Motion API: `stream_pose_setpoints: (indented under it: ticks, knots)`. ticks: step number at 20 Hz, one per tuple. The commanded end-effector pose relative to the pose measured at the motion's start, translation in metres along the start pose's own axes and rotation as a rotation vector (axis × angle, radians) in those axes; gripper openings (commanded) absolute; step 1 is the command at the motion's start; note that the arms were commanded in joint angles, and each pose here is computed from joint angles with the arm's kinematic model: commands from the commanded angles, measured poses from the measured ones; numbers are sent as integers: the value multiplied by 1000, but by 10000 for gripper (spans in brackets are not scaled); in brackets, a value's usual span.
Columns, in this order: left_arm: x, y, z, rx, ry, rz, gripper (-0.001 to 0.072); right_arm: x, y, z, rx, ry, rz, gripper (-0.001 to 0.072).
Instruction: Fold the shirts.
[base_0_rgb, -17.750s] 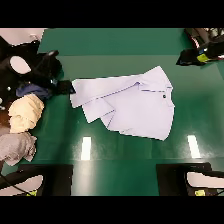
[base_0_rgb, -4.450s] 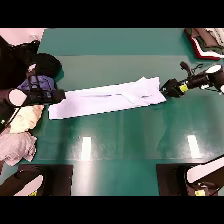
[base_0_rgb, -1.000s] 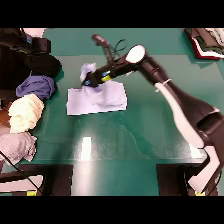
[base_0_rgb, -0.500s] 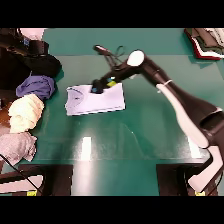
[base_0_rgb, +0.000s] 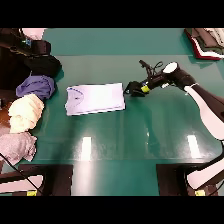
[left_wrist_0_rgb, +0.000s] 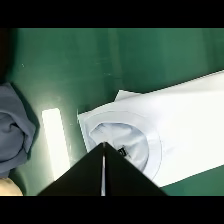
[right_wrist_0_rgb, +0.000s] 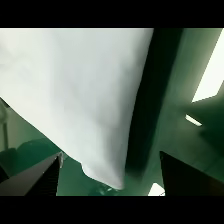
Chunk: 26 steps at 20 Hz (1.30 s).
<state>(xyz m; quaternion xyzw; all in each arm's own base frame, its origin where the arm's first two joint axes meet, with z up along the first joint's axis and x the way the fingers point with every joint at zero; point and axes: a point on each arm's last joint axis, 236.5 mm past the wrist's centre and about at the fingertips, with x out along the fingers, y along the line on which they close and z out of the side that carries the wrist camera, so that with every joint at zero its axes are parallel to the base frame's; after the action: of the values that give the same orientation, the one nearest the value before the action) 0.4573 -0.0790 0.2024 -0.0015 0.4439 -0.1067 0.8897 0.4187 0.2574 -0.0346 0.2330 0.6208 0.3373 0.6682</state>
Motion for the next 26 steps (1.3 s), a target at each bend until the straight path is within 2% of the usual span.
stream_pose_setpoints:
  ticks: [1, 4, 6, 7, 8, 9, 10, 13, 17, 21, 26]
  knots:
    - [0, -2, 0, -2, 0, -10, 25, 35, 3, 4, 56, 23, 69, 693]
    - [0, -3, -3, 6, 14, -11, 25, 66, 27, 13, 5, 46, 107, 676]
    - [0, -3, -8, 23, 33, -12, 25, 82, 40, 15, -23, 61, 129, 556]
    - [0, -3, -10, 23, 42, -12, 25, 88, 44, 15, -38, 65, 129, 477]
    - [0, -3, -12, 23, 49, -13, 25, 91, 48, 16, -65, 58, 129, 322]
    - [0, -3, -13, 23, 54, -13, 25, 92, 51, 17, -99, 51, 130, 114]
    - [0, -3, -13, 23, 55, -13, 25, 89, 53, 17, -133, 46, 128, 17]
    - [0, -3, -13, 23, 54, -13, 25, 59, 59, 27, -169, 9, 126, 14]
    - [0, -3, -13, 23, 55, -13, 25, -33, 12, 37, -184, -65, -52, 14]
    - [0, -3, -12, 23, 50, -13, 25, -152, -73, 17, 15, -263, -207, 14]
    - [0, -3, -6, 22, 26, -12, 25, -298, -182, -47, 313, -583, -404, 14]
